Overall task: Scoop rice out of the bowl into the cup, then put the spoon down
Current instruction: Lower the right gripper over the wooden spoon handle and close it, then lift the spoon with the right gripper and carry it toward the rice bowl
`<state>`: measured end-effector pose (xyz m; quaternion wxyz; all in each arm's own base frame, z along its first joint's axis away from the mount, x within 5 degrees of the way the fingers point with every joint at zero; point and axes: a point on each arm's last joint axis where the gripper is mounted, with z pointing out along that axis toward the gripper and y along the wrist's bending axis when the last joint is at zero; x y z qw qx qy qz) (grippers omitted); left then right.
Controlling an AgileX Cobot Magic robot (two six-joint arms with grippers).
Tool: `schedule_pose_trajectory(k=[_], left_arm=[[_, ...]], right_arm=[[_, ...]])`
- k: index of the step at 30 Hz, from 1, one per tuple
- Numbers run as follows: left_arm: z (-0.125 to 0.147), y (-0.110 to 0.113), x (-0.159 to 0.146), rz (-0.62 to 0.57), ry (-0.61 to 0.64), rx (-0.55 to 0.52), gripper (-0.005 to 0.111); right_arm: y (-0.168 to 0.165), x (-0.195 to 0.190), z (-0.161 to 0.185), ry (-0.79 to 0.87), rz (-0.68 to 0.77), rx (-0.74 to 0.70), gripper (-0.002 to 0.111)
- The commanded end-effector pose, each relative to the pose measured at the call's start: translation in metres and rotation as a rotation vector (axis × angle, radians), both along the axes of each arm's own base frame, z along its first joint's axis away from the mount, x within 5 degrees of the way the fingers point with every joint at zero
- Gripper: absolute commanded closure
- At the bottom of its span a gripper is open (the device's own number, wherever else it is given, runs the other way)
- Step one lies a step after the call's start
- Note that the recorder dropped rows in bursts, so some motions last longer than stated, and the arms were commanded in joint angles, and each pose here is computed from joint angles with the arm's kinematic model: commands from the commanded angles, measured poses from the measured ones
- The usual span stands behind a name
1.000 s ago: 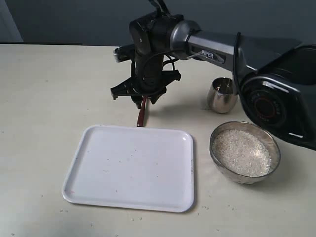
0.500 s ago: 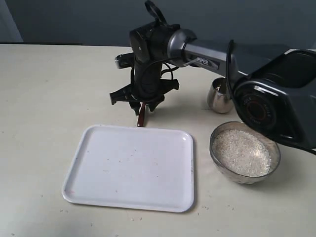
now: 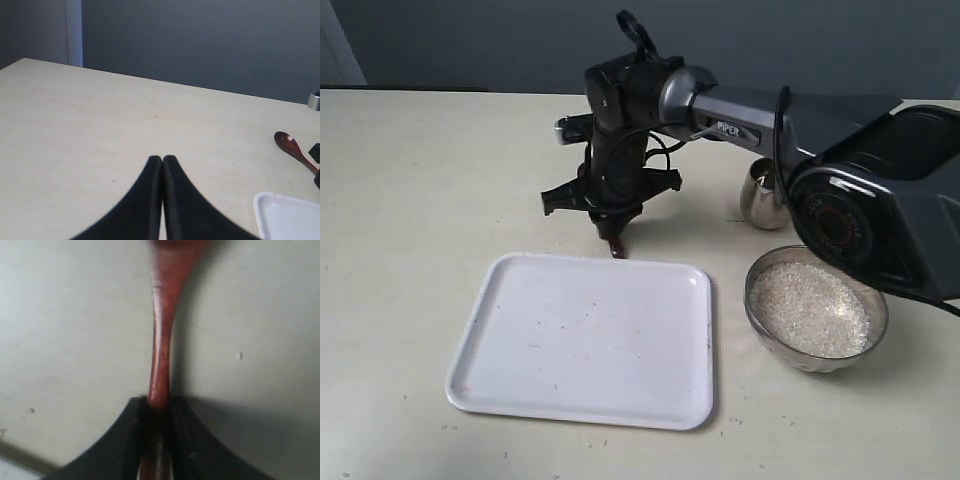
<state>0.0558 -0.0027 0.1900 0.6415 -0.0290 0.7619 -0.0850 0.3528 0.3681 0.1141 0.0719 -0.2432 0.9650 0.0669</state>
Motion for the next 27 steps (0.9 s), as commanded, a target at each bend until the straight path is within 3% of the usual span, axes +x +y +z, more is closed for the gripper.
schedule_pose_trajectory(k=[1, 11, 20, 27], left_arm=[[0.002, 0.0, 0.0, -0.009, -0.016, 0.001, 0.106], [0.002, 0.0, 0.0, -0.009, -0.016, 0.001, 0.106], [0.002, 0.0, 0.0, -0.009, -0.016, 0.001, 0.106], [0.002, 0.0, 0.0, -0.009, -0.016, 0.001, 0.106]], right_arm=[[0.0, -0.001, -0.003, 0.002, 0.088, -0.015, 0.108], [-0.015, -0.011, 0.067, -0.058, 0.441, -0.081, 0.108], [-0.038, -0.022, 0.173, -0.306, 0.495, -0.055, 0.109], [-0.06, -0.035, 0.221, -0.421, 0.436, -0.06, 0.109]])
